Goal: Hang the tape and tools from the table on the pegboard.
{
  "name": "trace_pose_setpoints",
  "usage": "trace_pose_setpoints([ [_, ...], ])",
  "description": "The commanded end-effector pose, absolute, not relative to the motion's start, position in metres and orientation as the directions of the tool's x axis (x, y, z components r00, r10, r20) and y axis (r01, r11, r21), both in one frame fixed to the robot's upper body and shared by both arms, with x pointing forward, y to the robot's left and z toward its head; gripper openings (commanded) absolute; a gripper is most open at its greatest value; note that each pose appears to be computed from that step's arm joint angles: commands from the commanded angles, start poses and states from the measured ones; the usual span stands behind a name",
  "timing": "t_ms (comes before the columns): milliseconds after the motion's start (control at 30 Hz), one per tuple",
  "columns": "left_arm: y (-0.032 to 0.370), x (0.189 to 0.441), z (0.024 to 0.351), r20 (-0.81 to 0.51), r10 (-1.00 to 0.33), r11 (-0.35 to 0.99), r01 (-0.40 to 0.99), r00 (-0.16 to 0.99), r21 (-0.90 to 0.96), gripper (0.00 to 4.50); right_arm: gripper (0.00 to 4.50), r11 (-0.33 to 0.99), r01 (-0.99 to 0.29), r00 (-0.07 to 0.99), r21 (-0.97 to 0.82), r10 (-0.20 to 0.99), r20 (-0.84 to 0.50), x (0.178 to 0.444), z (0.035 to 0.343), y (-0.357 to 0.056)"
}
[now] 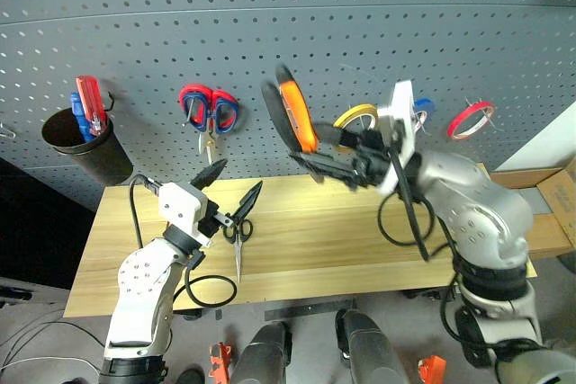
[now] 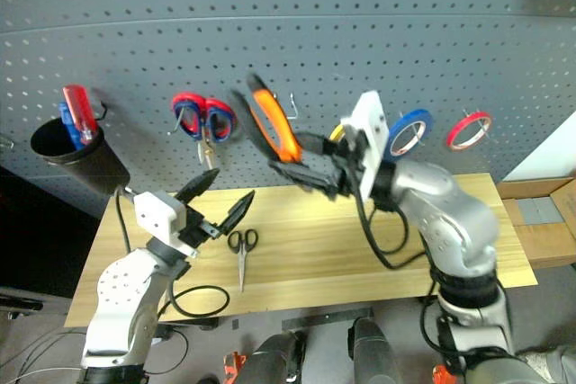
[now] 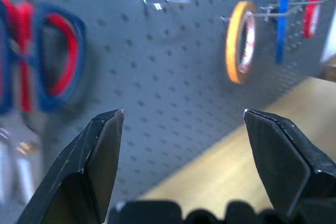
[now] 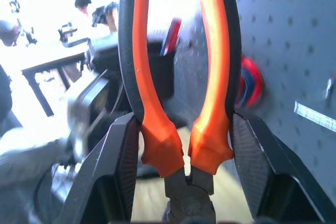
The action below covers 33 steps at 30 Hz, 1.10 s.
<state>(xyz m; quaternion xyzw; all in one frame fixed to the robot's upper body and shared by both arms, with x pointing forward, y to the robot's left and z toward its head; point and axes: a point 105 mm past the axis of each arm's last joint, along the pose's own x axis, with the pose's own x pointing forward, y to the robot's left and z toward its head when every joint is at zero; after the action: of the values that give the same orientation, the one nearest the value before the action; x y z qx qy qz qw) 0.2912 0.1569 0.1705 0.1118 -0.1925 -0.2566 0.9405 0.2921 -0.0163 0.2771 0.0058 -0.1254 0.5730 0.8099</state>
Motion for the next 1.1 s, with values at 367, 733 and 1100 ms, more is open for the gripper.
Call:
trace_pose_setpoints([
  [367,0.163,0.281,0.196,0.396,-0.443,0.886,0.325,0.804,0.332,3.91,2.04,0.649,-0.669,0.433,-0.361,0.736,0.521,0.335,0.342,0.024],
  [733,0.17,0.279,0.179,0.358,-0.405,0.903,0.307,0.842,0.3,3.91,2.04,0.756,-0.582,0.518,-0.3,0.629,0.579,0.362,0.329,0.04],
  [1100,0.177,0.273,0.178,0.348,-0.382,0.908,0.277,0.856,0.314,3.91,2.04,0.779,-0.557,0.567,-0.288,0.61,0.554,0.375,0.291,0.055],
])
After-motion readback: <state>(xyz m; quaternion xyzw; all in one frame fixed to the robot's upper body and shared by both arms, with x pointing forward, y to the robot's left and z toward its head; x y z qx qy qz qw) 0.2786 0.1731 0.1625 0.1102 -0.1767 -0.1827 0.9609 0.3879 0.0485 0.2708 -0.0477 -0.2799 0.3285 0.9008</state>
